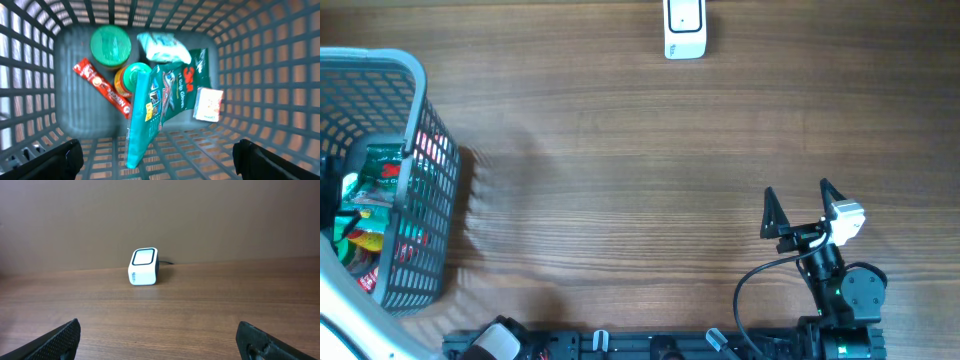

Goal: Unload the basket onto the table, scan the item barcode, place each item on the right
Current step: 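Reach the left gripper into the basket toward the green 3M gloves pack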

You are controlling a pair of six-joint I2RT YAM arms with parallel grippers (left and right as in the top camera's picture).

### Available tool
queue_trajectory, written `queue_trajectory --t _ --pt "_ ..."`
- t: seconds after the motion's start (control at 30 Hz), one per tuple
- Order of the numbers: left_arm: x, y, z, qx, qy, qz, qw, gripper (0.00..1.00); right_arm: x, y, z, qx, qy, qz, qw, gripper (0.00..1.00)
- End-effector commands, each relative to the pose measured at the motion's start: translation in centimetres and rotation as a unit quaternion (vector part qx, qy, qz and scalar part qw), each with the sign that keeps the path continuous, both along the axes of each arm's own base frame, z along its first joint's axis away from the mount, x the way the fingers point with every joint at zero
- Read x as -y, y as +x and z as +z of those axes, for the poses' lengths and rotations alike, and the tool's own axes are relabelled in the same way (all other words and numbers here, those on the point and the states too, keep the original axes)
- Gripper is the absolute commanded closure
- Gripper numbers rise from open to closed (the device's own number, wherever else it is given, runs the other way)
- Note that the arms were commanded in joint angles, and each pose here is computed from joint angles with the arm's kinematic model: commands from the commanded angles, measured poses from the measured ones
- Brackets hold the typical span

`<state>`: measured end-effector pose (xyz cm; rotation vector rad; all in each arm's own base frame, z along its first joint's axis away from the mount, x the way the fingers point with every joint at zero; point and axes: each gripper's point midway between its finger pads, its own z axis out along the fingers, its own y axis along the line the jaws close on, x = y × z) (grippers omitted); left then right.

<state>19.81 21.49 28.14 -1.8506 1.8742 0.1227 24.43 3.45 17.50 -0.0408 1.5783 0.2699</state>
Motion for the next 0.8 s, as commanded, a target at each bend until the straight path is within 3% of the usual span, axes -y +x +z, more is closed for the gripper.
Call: queue_trajectory --t 0.0,0.2,0.4,0.43,0.5,0.53,0.6,0.63,0.77 --pt "0.0 0.9 -4.1 -0.032 -0.065 -0.011 0.997 0.00 0.1 0.0 0.1 0.002 0.007 -0.004 1.000 0.00" --pt "-0.1 1.0 -9.5 -0.075 -0.107 -0.011 0.991 0.00 0.1 0.0 0.1 0.002 0.007 -0.004 1.000 0.00" --pt "-0.4 2.7 -13.5 -0.045 -0.108 -0.031 0.993 0.01 0.1 0.0 0.1 0.002 0.006 -0.004 1.000 0.00" --pt "-0.4 3.6 -13.7 -0.025 -0.112 -0.040 0.993 0.08 0.1 0.0 0.1 0.002 0.007 -0.004 1.000 0.00" --pt "-0.4 5.0 -13.4 0.009 -0.113 -0.053 0.992 0.37 0.1 0.0 0.1 0.002 0.007 -0.004 1.000 0.00" --pt "-0.6 5.2 -13.3 0.013 -0.108 -0.053 0.993 0.45 0.1 0.0 0.1 0.002 0.007 -0.004 1.000 0.00" --pt "-1.1 5.7 -13.0 0.022 -0.097 -0.056 0.993 0.83 0.1 0.0 0.1 0.002 0.007 -0.004 1.000 0.00" --pt "-1.3 5.9 -12.8 0.026 -0.093 -0.056 0.994 0.96 0.1 0.0 0.1 0.002 0.007 -0.004 1.000 0.00" --pt "-2.5 7.1 -8.4 0.068 -0.046 -0.061 0.995 0.96 0.1 0.0 0.1 0.002 0.007 -0.004 1.000 0.00"
